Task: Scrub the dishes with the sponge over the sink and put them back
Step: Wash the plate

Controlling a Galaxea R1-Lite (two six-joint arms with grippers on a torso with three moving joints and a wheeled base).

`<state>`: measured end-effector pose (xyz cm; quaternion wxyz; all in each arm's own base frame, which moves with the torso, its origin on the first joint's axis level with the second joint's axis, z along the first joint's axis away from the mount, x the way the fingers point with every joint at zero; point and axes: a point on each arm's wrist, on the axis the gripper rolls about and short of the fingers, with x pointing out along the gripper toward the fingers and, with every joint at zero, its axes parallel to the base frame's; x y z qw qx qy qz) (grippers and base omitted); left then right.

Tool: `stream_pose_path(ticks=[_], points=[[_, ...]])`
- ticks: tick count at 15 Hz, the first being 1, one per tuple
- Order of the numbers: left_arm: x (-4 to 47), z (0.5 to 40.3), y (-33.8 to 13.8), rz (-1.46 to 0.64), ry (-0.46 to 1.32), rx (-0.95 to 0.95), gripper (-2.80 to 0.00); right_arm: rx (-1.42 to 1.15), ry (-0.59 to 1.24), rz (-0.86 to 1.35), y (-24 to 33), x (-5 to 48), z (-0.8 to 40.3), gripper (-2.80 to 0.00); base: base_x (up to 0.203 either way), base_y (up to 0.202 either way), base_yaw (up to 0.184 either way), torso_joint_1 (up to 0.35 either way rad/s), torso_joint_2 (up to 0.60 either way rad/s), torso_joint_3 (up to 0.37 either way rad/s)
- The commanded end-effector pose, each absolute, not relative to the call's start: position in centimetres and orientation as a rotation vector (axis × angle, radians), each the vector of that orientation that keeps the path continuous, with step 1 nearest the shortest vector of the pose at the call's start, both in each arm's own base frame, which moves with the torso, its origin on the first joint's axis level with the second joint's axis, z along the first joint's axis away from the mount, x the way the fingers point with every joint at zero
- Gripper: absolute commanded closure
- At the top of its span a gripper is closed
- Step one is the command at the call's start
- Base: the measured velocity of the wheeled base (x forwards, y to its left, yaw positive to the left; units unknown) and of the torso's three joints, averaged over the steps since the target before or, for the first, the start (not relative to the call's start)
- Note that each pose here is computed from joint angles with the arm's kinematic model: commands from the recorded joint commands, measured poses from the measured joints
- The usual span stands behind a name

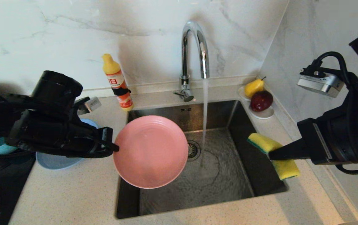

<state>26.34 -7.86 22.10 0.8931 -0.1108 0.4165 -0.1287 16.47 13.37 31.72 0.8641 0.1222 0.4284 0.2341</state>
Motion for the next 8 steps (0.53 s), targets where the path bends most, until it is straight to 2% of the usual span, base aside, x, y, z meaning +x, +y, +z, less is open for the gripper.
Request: stream_pose_path(ticks=[1, 8], points=[[27.1, 21.4, -9.9, -0.299, 0.901, -0.24, 0.0, 0.256, 0.906, 0.488, 13.4, 16.5, 31.6, 0.0, 0.0, 0.0, 0.0, 0.0, 0.0, 0.0], [29.1, 19.0, -16.0, -0.274, 0.881, -0.267, 0.0, 0.251, 0.896, 0.508, 13.1, 16.1, 31.9, 0.0, 0.0, 0.0, 0.0, 0.0, 0.0, 0.0]])
